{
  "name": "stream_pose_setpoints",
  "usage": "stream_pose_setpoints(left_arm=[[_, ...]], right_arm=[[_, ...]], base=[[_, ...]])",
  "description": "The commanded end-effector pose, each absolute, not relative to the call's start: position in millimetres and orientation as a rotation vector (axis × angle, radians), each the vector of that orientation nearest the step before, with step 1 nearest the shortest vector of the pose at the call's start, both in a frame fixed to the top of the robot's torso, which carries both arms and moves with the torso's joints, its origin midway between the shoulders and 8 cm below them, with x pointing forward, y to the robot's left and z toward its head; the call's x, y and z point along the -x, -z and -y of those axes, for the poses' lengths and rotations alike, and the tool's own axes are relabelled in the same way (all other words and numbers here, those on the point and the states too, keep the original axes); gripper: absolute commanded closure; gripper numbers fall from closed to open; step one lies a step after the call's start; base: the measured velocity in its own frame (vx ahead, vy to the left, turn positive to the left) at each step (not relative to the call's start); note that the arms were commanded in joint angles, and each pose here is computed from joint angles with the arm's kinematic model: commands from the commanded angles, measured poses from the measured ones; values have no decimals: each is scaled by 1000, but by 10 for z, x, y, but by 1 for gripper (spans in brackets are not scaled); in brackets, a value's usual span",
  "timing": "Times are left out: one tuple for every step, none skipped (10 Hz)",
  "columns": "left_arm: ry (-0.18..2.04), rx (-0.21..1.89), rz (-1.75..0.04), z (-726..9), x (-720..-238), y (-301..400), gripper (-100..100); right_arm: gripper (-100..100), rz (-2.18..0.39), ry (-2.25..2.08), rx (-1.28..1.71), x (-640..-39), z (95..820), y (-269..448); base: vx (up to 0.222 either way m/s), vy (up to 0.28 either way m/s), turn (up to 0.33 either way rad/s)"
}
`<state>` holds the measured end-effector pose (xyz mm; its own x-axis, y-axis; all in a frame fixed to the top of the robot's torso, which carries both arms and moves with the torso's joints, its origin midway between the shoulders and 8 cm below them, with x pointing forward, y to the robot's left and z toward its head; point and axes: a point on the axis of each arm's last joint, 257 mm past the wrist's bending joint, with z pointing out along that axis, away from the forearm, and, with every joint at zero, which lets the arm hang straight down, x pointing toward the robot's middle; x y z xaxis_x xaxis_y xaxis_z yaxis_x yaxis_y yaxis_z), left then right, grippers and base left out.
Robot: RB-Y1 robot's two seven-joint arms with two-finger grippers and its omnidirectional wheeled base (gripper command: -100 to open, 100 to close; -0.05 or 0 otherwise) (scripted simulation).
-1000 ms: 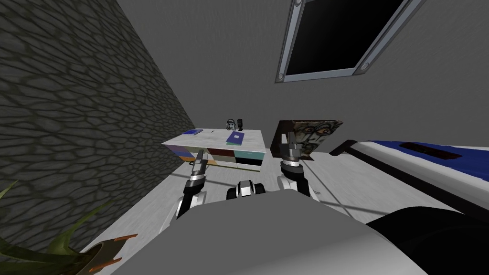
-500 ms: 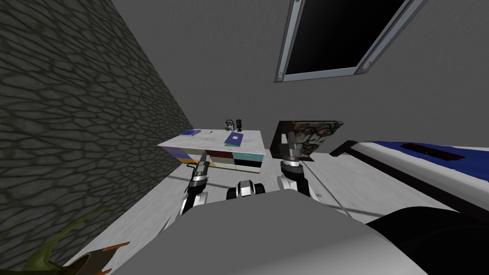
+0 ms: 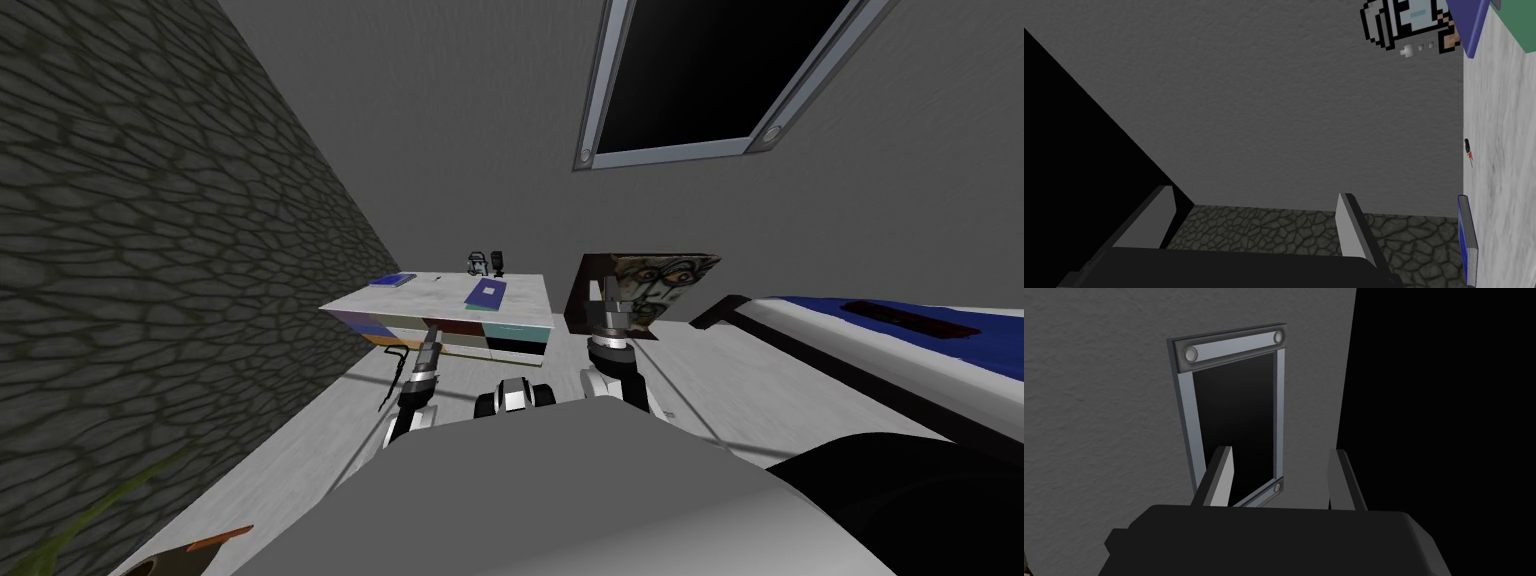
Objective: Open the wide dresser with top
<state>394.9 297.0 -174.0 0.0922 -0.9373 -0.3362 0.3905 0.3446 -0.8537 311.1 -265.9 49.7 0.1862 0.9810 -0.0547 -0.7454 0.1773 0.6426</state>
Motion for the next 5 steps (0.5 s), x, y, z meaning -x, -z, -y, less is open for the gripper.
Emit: stream_pose_setpoints(left_arm=[[1089,684,-1069,-2999,-3961,1954,-100],[1088,682,-1077,-2989,-3978,2034,-100],[1081,698,-1091,-3007,-3972,2128,-100],[1082,698,-1099,-2993,-3988,2210,-100],[1075,714,-1113,-3010,-3979,2303,-100]], right_arm=[[0,-525,-1303,-545,-3111,2659,-496],[0,-525,-1303,-545,-3111,2659,-497],[0,-525,-1303,-545,-3111,2659,-496],[0,-525,-1303,-545,-3111,2659,-497],[0,-525,-1303,-545,-3111,2659,-496]], base=[[57,-32,-9],[66,-47,-23],[58,-43,-14],[65,-63,-28],[55,-51,-11]])
